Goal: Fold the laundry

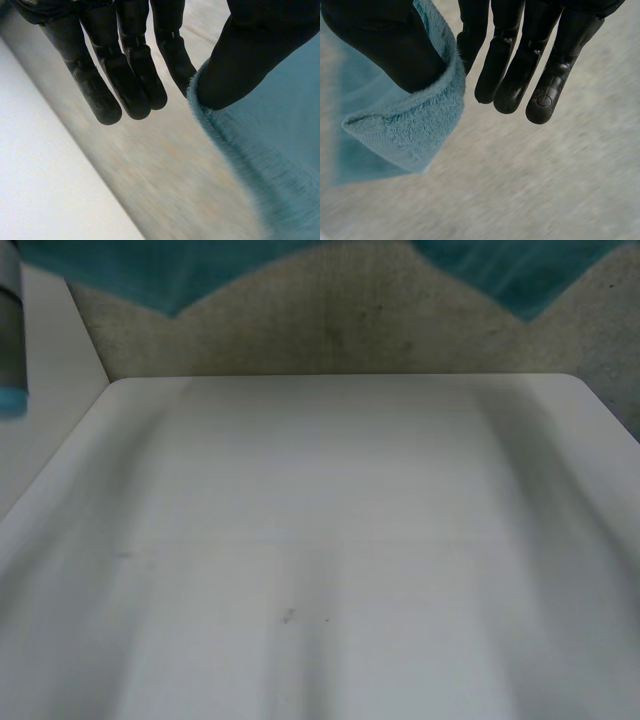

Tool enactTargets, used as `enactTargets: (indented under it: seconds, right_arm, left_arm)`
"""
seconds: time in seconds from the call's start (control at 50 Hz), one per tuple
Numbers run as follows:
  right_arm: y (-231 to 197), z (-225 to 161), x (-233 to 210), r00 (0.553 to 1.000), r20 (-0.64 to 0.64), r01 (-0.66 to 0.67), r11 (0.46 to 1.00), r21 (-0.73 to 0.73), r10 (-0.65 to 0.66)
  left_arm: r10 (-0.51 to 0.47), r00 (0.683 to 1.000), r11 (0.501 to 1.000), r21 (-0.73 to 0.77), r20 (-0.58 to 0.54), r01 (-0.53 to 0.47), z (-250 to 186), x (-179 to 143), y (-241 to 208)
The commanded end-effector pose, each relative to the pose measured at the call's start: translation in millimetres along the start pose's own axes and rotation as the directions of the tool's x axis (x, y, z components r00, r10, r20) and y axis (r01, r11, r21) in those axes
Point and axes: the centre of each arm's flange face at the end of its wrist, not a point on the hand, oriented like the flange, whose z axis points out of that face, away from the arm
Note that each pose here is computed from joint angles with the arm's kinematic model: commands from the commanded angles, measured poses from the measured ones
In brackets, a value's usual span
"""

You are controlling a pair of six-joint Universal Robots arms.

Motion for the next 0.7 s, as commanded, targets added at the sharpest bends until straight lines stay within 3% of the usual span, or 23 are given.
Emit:
enactTargets:
  seconds: [0.02, 0.2, 0.22, 0.3, 0.38, 0.44, 0.6, 0.62, 0.64, 0.66, 0.68, 0.7]
  right_arm:
    - [41, -31, -43, 0.985, 0.173, 0.006, 0.99, -0.138, 0.018]
    - [117, -72, -113, 0.913, 0.396, 0.052, 0.938, -0.342, 0.094]
    - [137, -87, -126, 0.887, 0.444, 0.081, 0.903, -0.423, 0.129]
    - [158, -107, -137, 0.849, 0.494, 0.124, 0.84, -0.528, 0.186]
    - [159, -120, -134, 0.829, 0.517, 0.147, 0.807, -0.572, 0.215]
    - [144, -124, -122, 0.83, 0.52, 0.156, 0.811, -0.563, 0.201]
    - [110, -146, -86, 0.797, 0.58, 0.236, 0.796, -0.557, 0.169]
    - [109, -154, -79, 0.773, 0.618, 0.291, 0.782, -0.551, 0.147]
    - [105, -164, -71, 0.738, 0.663, 0.352, 0.766, -0.538, 0.126]
    - [104, -172, -67, 0.709, 0.696, 0.395, 0.752, -0.527, 0.115]
    - [104, -172, -67, 0.708, 0.696, 0.396, 0.752, -0.527, 0.115]
    - [99, -198, -55, 0.597, 0.796, 0.524, 0.701, -0.483, 0.101]
  left_arm:
    - [-0.077, 0.983, 0.971, -0.234, -0.165, 0.037, -61, 37, 55]
    - [-0.16, 0.948, 0.861, -0.509, -0.274, -0.001, -145, 82, 130]
    - [-0.168, 0.942, 0.841, -0.541, -0.292, -0.017, -158, 87, 137]
    - [-0.19, 0.93, 0.801, -0.597, -0.316, -0.039, -183, 92, 144]
    - [-0.19, 0.927, 0.782, -0.621, -0.322, -0.055, -194, 88, 138]
    - [-0.173, 0.927, 0.782, -0.618, -0.333, -0.076, -197, 82, 127]
    - [-0.082, 0.904, 0.692, -0.677, -0.42, -0.252, -222, 45, 102]
    - [-0.067, 0.89, 0.655, -0.692, -0.451, -0.302, -228, 35, 94]
    - [-0.066, 0.89, 0.655, -0.693, -0.452, -0.303, -228, 35, 94]
    - [-0.066, 0.865, 0.606, -0.709, -0.498, -0.362, -239, 28, 84]
    - [-0.081, 0.823, 0.544, -0.717, -0.563, -0.436, -254, 19, 70]
    - [-0.109, 0.783, 0.484, -0.721, -0.612, -0.496, -267, 13, 59]
